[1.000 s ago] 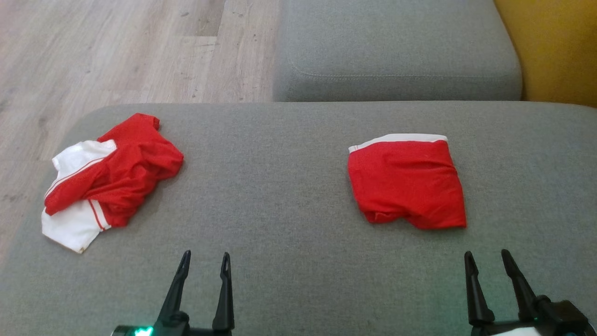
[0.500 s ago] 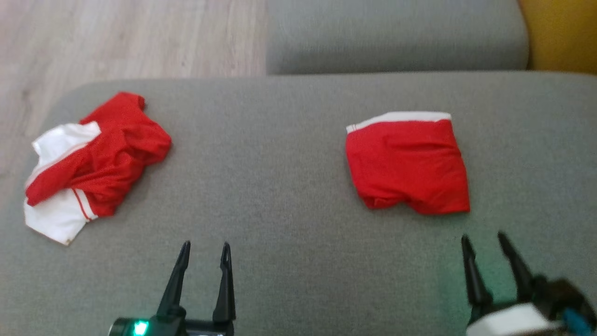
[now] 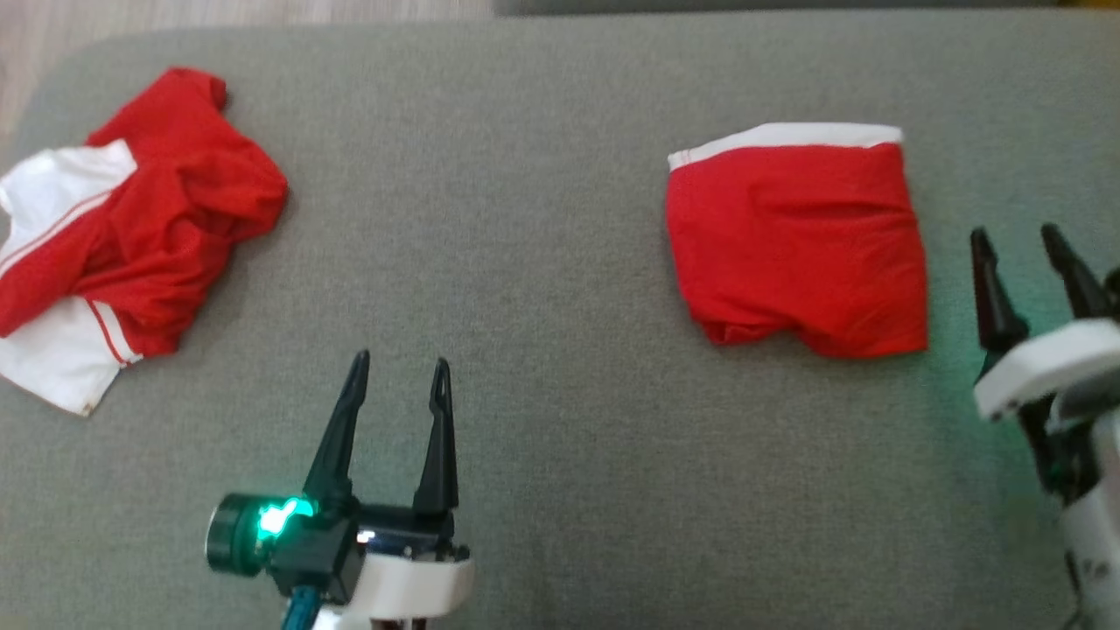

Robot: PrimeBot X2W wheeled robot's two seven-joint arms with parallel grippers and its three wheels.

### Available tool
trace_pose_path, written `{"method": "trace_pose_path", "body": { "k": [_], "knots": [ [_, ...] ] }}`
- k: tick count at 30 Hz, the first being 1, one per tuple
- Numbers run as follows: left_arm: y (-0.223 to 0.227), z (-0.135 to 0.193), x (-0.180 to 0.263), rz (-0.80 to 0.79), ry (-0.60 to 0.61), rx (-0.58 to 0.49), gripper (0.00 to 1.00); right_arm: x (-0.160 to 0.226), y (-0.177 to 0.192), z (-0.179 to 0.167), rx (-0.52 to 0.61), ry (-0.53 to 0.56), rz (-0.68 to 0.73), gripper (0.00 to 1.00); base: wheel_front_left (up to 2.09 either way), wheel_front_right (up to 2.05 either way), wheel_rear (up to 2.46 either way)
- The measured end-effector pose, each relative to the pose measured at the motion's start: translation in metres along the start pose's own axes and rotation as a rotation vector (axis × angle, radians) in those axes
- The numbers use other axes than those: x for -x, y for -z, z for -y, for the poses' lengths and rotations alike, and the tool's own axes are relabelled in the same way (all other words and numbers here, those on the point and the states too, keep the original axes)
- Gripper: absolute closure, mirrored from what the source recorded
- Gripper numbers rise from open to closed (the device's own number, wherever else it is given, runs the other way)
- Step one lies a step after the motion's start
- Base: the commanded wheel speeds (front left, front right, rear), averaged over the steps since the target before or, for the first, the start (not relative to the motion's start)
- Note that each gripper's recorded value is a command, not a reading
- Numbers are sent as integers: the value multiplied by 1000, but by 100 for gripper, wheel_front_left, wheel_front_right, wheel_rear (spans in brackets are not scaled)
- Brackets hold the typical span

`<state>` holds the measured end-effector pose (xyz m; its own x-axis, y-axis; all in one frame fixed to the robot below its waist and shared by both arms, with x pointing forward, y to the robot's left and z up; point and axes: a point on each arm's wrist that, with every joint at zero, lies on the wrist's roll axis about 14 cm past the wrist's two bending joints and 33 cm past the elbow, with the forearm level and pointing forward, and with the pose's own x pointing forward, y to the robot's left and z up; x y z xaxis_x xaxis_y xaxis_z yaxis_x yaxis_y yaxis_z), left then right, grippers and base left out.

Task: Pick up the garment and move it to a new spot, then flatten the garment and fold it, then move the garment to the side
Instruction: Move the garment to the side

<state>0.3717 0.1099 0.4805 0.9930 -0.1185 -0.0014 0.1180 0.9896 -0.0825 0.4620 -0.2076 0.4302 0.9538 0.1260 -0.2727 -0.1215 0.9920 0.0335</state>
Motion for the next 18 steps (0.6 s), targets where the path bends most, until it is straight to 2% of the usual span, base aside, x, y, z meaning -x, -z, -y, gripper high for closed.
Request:
{"method": "trace_pose_path", "body": {
  "k": [3, 8, 9, 10, 11, 15, 18],
  "knots": [
    [4, -2, -7, -10, -1, -1, 0, -15, 13, -1, -43, -14, -90, 0, 0, 0, 0],
    [12, 0, -16, -28, 5, 0, 0, -28, 52, -30, -127, -94, -245, 0, 0, 0, 0],
    [12, -1, -18, -28, 1, -2, 0, -30, 57, -36, -136, -111, -264, 13, 0, 0, 0],
    [13, -2, -20, -29, -2, -3, 0, -33, 60, -42, -140, -127, -274, 86, 0, 0, 0],
    [14, -3, -21, -30, -3, -4, 0, -36, 60, -45, -145, -136, -271, 100, 0, 0, 0],
    [20, -2, -26, -45, -4, -1, 0, -48, 45, -37, -126, -135, -209, 100, 0, 0, 0],
    [23, 6, -32, -46, 23, 11, 0, -48, 36, -14, -80, -103, -186, 100, 0, 0, 0]
  ]
}}
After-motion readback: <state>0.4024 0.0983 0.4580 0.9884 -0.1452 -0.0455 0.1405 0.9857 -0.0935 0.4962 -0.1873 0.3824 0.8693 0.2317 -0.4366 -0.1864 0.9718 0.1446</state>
